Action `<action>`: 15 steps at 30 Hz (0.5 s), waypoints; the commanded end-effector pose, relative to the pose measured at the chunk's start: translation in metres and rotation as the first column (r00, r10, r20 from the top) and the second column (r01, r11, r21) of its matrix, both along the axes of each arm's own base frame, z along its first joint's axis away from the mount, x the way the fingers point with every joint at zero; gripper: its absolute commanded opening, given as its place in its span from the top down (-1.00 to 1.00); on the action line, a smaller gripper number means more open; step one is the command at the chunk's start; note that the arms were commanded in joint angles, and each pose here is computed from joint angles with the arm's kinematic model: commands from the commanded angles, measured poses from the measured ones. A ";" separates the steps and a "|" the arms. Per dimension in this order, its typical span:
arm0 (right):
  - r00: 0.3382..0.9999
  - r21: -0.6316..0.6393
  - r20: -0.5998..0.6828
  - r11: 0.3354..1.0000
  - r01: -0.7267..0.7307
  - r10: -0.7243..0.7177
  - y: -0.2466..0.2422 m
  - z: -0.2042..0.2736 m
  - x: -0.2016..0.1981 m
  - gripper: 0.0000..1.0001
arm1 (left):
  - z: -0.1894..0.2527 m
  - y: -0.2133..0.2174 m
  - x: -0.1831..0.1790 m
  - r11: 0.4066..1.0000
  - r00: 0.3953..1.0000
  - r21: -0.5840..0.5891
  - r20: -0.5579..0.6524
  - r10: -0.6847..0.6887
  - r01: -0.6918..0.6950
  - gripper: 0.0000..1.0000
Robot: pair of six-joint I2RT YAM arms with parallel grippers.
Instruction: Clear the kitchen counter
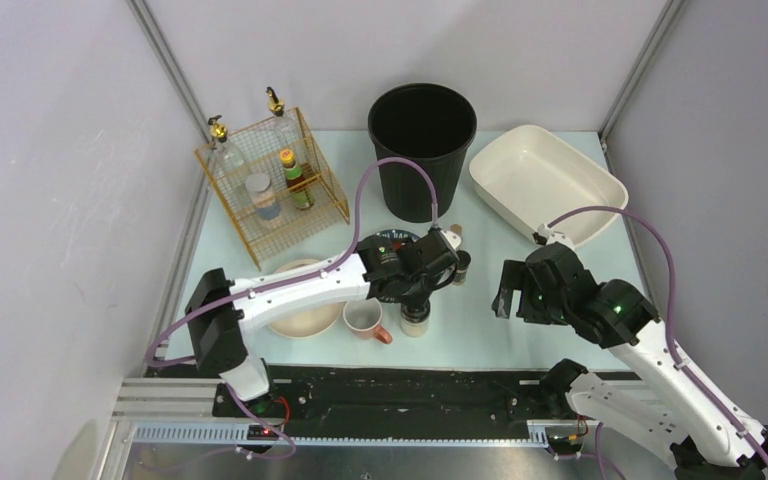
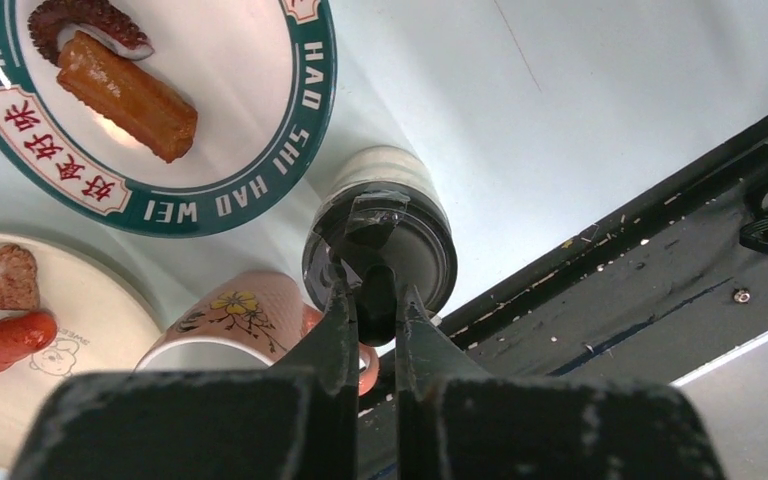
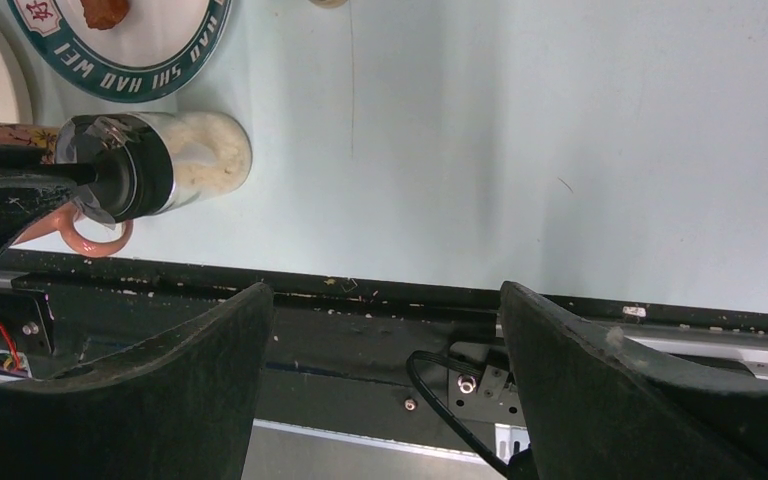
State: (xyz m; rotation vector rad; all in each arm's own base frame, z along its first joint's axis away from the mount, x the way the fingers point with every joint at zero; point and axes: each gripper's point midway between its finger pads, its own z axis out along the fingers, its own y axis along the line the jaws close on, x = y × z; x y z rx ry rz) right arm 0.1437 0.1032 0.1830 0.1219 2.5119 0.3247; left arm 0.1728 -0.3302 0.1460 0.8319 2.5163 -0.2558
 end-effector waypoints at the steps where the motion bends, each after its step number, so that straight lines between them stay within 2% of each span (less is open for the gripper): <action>1: 1.000 0.022 0.017 1.000 0.003 -0.004 0.001 0.004 0.001 -0.74 | 0.031 0.009 0.009 0.999 0.995 -0.046 0.094 0.018 -0.014 1.00; 9: 1.000 0.029 0.015 1.000 0.003 -0.003 0.003 0.004 0.002 -0.74 | 0.084 0.021 0.018 0.996 0.981 -0.087 0.188 0.043 -0.027 1.00; 15: 1.000 0.036 0.013 0.999 0.001 -0.001 0.005 0.004 0.002 -0.74 | 0.124 0.039 0.038 0.995 0.956 -0.080 0.280 0.084 -0.064 1.00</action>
